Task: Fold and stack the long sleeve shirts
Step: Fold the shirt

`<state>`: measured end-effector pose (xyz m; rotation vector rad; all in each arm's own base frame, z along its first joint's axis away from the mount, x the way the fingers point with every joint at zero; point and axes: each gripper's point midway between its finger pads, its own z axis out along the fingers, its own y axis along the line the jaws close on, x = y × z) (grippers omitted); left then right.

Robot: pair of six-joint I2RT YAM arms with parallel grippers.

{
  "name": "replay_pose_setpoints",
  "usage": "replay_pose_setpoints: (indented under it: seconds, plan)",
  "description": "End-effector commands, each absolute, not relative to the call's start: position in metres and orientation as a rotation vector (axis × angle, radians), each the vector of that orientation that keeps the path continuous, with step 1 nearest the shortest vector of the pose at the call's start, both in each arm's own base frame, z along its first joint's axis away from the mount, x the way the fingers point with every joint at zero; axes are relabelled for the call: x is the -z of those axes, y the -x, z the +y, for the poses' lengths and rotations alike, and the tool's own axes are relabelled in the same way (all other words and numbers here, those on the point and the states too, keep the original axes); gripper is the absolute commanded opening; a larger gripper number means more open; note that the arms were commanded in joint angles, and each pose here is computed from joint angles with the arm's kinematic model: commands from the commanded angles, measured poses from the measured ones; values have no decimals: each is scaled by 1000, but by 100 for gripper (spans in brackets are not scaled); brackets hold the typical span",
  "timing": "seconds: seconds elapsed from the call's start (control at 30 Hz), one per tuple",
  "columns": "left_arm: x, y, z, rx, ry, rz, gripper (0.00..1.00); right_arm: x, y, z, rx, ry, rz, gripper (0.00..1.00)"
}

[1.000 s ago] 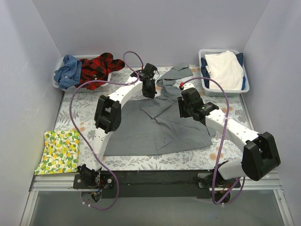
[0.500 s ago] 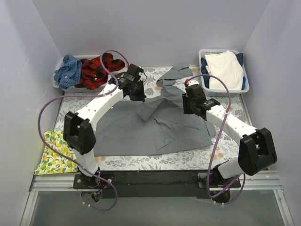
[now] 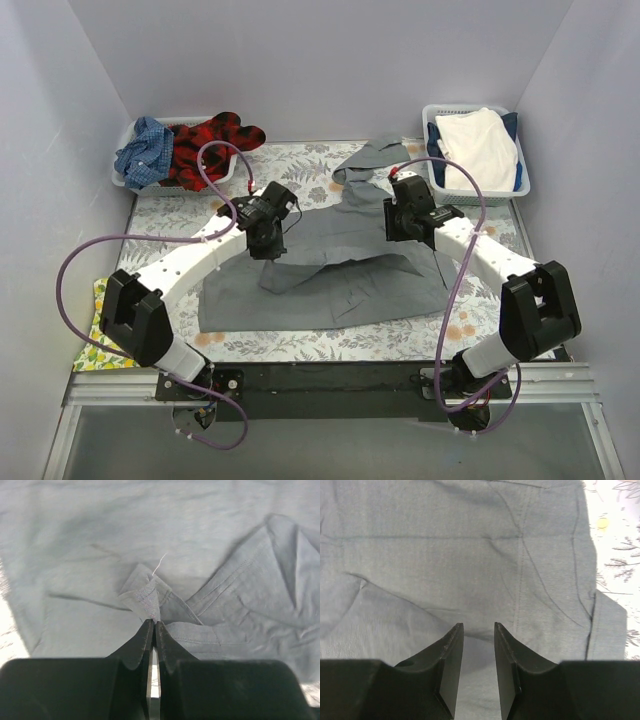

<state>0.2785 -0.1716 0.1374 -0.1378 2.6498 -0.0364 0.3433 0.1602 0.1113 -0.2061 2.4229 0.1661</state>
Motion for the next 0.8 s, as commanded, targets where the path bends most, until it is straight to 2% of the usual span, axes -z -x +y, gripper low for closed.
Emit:
replay_pose_setpoints:
  seconds: [0.0,0.27,0.5,0.77]
  plan:
    - [-164,-271,-133,-138,294,2477,0,-116,-353,184,-307,228,2408,39]
    - [-194,-269,-98,-247,505,2307,0,-69,-321,214,-543,403,2573,39]
    - [-169,-260,-100,-199,577,2323,1,-49,-300,209,-552,459,2653,38]
    - [-148,-257,-100,-221,605,2342,15,-50,-302,194,-437,405,2669,37]
